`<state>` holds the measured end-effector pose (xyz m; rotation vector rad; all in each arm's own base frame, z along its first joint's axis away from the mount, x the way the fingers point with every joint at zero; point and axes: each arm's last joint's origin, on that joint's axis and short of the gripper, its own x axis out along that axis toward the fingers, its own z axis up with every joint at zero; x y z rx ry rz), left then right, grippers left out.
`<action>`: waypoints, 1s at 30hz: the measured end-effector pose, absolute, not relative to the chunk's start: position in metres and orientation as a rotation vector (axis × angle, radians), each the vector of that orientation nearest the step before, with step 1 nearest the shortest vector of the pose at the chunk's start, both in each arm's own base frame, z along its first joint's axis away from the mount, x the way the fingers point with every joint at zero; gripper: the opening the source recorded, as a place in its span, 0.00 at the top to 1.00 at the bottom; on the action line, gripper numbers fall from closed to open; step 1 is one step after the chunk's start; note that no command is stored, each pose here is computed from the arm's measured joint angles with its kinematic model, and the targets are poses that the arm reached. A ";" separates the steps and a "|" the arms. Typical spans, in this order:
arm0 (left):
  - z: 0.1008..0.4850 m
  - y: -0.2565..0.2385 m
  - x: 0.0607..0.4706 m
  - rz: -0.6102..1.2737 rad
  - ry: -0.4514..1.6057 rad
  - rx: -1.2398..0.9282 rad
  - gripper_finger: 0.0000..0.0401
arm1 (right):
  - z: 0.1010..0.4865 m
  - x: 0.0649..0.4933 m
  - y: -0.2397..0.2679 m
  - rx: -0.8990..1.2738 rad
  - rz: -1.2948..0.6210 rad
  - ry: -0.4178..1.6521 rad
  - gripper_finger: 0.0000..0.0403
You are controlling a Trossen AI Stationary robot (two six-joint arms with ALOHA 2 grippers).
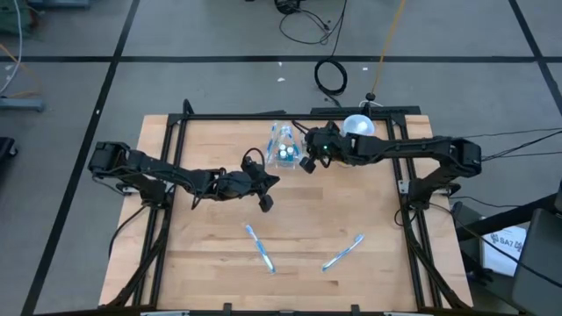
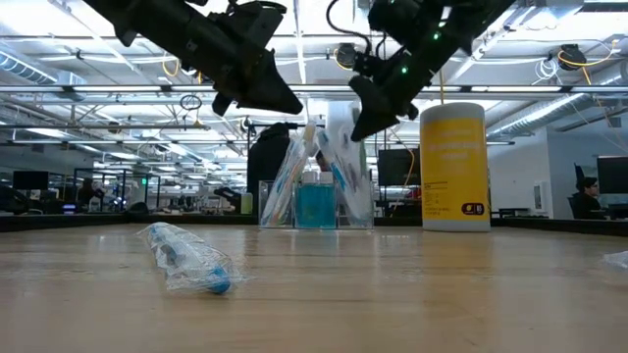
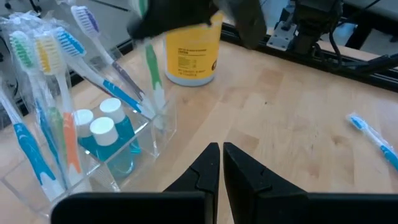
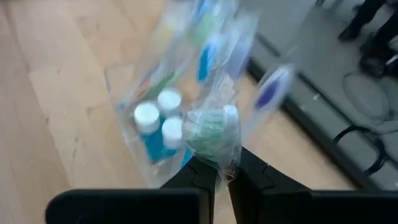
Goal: Pick & Place toothbrushing station
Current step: Put the green toothbrush into the right compartment of the transparent organizer
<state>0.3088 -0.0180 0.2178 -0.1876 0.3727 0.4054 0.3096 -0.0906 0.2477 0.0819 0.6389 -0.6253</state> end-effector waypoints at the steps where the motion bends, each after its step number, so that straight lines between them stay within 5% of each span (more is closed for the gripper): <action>1: 0.218 -0.018 0.309 0.406 0.374 -0.189 0.95 | 0.244 0.311 -0.091 0.099 -0.617 0.651 0.95; 8: 0.217 -0.019 0.308 0.406 0.381 -0.192 0.95 | 0.230 0.319 -0.093 0.104 -0.618 0.675 0.95; 19: 0.214 -0.019 0.307 0.412 0.411 -0.207 0.95 | 0.230 0.318 -0.093 0.114 -0.622 0.677 0.77; 30: 0.209 -0.027 0.303 0.406 0.464 -0.237 0.95 | 0.262 0.299 -0.087 0.172 -0.635 0.590 0.68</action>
